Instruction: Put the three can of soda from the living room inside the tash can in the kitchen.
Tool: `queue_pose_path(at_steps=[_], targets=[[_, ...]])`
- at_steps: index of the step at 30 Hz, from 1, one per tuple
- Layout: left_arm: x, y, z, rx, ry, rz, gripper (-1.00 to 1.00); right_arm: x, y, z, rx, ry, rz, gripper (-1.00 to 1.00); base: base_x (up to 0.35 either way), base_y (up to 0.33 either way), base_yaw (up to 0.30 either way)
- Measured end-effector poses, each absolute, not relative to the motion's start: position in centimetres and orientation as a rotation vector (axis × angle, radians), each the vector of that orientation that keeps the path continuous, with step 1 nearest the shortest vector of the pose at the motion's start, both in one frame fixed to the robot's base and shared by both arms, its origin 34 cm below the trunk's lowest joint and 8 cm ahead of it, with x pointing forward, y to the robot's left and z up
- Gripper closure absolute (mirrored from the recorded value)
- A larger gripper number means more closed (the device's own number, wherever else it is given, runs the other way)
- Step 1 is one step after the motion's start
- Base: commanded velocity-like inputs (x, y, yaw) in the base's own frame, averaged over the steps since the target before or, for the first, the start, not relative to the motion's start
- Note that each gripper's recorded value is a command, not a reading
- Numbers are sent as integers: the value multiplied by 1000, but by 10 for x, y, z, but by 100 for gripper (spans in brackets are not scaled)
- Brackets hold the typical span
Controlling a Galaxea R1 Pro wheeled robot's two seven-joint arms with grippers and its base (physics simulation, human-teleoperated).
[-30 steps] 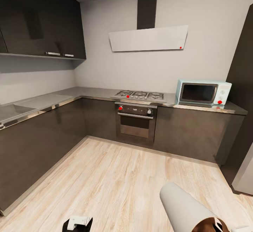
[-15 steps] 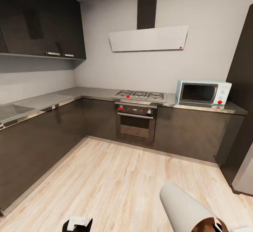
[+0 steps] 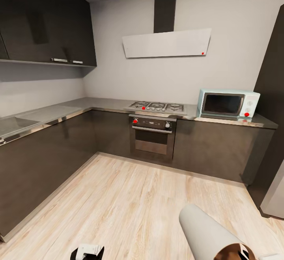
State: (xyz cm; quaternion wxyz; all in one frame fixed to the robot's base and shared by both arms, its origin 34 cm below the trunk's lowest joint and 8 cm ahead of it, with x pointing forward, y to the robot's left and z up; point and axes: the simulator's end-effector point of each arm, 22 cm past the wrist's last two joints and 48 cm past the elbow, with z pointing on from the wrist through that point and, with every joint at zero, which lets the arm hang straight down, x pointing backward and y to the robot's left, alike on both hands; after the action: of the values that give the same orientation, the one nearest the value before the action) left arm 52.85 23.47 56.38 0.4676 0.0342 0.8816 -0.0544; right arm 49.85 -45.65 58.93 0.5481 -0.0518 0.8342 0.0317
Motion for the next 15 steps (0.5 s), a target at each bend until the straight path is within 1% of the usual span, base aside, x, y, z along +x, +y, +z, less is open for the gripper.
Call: queue_pose_path(at_steps=[5, 9, 12, 15], targets=[[528, 234, 564, 85, 2163, -136, -100, 499, -451, 588, -91, 1967, 83, 100, 0, 0, 0], [528, 234, 563, 86, 2163, -135, -100, 499, -473, 595, 57, 1928, 46, 100, 0, 0, -1], [528, 234, 563, 87, 2163, -135, -100, 498, -468, 593, 41, 1930, 51, 100, 0, 0, -96], [528, 233, 564, 88, 2161, -135, -100, 497, -469, 592, 60, 1931, 53, 100, 0, 0, -160]])
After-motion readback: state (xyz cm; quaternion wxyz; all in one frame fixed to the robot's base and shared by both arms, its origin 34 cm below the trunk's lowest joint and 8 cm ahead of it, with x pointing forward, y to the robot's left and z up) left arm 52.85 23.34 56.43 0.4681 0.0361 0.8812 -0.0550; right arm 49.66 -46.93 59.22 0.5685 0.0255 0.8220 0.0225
